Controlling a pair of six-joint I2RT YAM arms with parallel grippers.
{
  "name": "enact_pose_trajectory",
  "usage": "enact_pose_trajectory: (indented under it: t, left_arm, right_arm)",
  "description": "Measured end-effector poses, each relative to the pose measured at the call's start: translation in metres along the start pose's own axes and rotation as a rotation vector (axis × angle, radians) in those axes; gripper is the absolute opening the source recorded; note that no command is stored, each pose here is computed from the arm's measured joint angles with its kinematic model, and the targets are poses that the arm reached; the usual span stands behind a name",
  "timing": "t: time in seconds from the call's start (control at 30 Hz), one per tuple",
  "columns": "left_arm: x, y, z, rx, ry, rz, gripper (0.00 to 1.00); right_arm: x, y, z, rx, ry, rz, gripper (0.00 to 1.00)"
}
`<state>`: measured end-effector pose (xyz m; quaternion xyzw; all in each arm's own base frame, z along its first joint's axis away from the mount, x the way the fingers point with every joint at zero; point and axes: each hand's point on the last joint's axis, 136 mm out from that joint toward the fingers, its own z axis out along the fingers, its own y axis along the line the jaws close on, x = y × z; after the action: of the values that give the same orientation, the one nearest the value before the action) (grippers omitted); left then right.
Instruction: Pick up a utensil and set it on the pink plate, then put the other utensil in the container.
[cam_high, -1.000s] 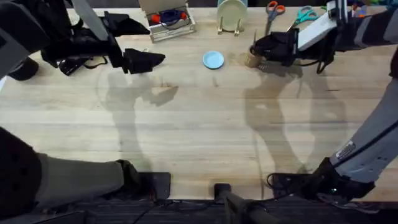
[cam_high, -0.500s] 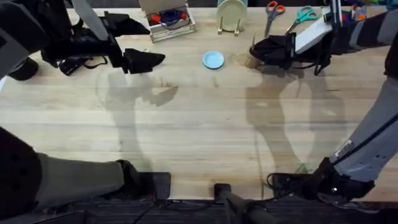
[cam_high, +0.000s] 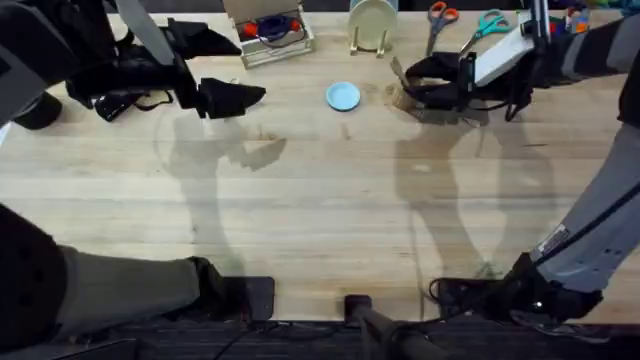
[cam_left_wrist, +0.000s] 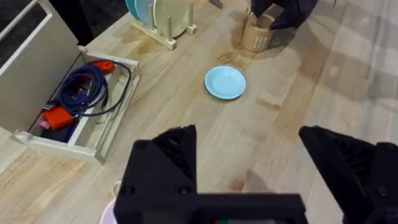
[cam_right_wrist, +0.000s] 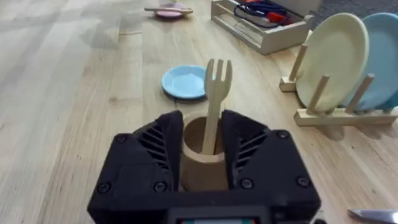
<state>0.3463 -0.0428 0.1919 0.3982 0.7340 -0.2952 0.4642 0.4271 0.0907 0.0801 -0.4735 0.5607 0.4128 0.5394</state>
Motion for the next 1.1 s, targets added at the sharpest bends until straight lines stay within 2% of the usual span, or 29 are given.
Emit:
enact_pose_trajectory:
  t: [0.3, 0.5, 0.7, 0.97, 1.1]
  left_arm:
    - [0.0, 0.0, 0.0, 0.0, 0.0, 0.0, 0.993]
    - [0.0, 0.0, 0.0, 0.0, 0.0, 0.0, 0.993]
    - [0.0, 0.0, 0.0, 0.0, 0.0, 0.0, 0.993]
    - [0.0, 0.0, 0.0, 0.0, 0.0, 0.0, 0.993]
    - [0.0, 0.0, 0.0, 0.0, 0.0, 0.0, 0.993]
  right_arm:
    - [-0.011, -0.013, -0.001, 0.005, 0.001, 0.018, 0.506]
    - [-0.027, -0.018, -0.002, 0.01, 0.003, 0.029, 0.727]
    - [-0.061, -0.018, -0.005, 0.015, -0.003, 0.076, 0.783]
    - [-0.121, -0.012, -0.008, -0.007, -0.05, 0.178, 0.975]
    - [-0.143, -0.009, -0.007, 0.018, -0.013, 0.22, 0.993]
